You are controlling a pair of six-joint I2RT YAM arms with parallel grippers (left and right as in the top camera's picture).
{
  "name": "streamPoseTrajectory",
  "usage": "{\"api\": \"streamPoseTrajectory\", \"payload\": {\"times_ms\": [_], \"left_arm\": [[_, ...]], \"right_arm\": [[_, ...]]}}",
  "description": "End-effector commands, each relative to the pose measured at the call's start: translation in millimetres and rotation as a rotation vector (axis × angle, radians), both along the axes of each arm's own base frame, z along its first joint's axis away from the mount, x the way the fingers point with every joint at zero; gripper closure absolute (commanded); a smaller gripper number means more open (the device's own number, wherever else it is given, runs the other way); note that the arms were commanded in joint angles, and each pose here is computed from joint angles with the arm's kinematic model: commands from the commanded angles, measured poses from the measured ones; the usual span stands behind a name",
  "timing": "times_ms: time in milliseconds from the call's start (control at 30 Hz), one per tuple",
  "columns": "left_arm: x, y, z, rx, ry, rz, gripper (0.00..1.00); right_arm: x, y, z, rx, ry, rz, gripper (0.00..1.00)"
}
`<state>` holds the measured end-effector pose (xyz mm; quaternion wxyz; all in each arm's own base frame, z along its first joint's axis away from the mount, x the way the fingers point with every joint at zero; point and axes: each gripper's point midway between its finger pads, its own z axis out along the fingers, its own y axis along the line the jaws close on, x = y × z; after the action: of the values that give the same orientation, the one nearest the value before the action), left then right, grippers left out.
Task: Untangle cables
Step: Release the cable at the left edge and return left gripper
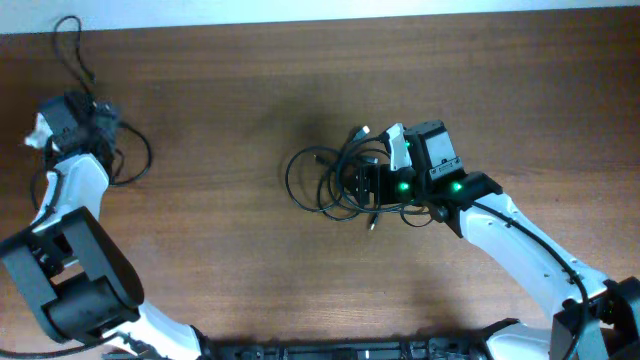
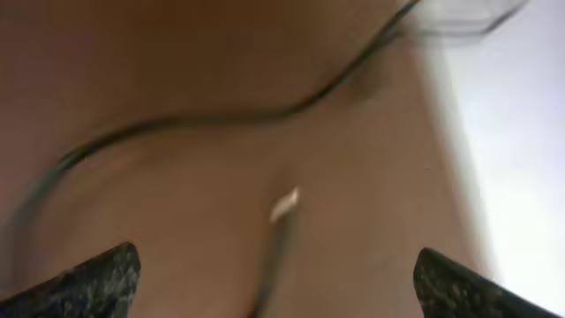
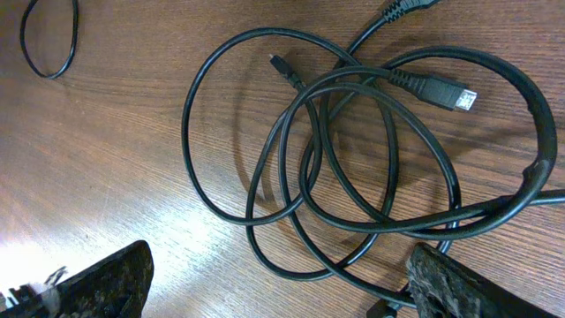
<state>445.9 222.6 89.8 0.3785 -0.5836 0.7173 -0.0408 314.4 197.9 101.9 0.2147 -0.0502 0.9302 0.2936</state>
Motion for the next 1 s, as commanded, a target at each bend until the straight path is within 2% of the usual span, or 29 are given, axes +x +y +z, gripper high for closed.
{"api": "streamPoseTrajectory", "payload": {"times_ms": [0,33,67,133,233,300,333,400,433,467,533,600,667,700,733,800,867,967], "left_arm": [[-4,-25,18,-0.041,0.001,-0.114,0.01],[7,-44,26,-0.056,-0.040,-0.240,0.01],[22,-87,40,-0.093,-0.104,-0.459,0.01],[24,-132,36,-0.124,-0.078,-0.595,0.01],[12,-229,20,-0.134,0.027,-0.887,0.01],[-11,-277,6,-0.143,0.124,-1.030,0.01],[-30,-301,-3,-0.174,0.203,-1.086,0.01],[-66,-333,-16,-0.130,0.322,-1.292,0.01],[-91,-346,-21,-0.121,0.400,-1.398,0.05],[-103,-350,-19,-0.136,0.433,-1.413,0.11],[-115,-348,11,-0.095,0.408,-1.414,0.13],[-127,-326,59,0.086,0.364,-1.353,0.11],[-154,-324,119,0.254,0.201,-1.345,0.10],[-163,-318,127,0.314,0.180,-1.312,0.10],[-170,-313,129,0.334,0.168,-1.276,0.06],[-180,-312,104,0.268,0.186,-1.227,0.05],[-176,-313,68,0.162,0.226,-1.139,0.01],[-162,-318,43,0.117,0.267,-1.103,0.01]], "right_arm": [[4,2,3,-0.005,-0.017,0.006,0.00],[4,2,3,-0.005,-0.017,0.006,0.01],[4,2,3,-0.004,-0.016,0.006,0.01],[2,8,7,0.053,0.023,-0.018,0.01],[4,11,11,0.074,0.014,-0.013,0.01],[3,11,11,0.073,0.016,-0.013,0.01],[5,6,16,0.078,0.005,-0.026,0.01],[12,-15,26,0.084,-0.012,-0.085,0.01],[11,-31,26,0.083,0.020,-0.125,0.01],[4,-39,19,0.070,0.070,-0.144,0.01],[-18,-59,2,0.014,0.194,-0.176,0.01],[-30,-64,3,0.004,0.231,-0.186,0.01],[-36,-67,25,0.011,0.173,-0.191,0.01],[-38,-70,35,0.005,0.137,-0.201,0.01],[-40,-75,48,0.000,0.086,-0.214,0.01],[-49,-77,72,0.022,0.011,-0.214,0.01],[-53,-77,72,0.021,0.016,-0.214,0.01],[-50,-77,56,0.002,0.078,-0.215,0.01]]}}
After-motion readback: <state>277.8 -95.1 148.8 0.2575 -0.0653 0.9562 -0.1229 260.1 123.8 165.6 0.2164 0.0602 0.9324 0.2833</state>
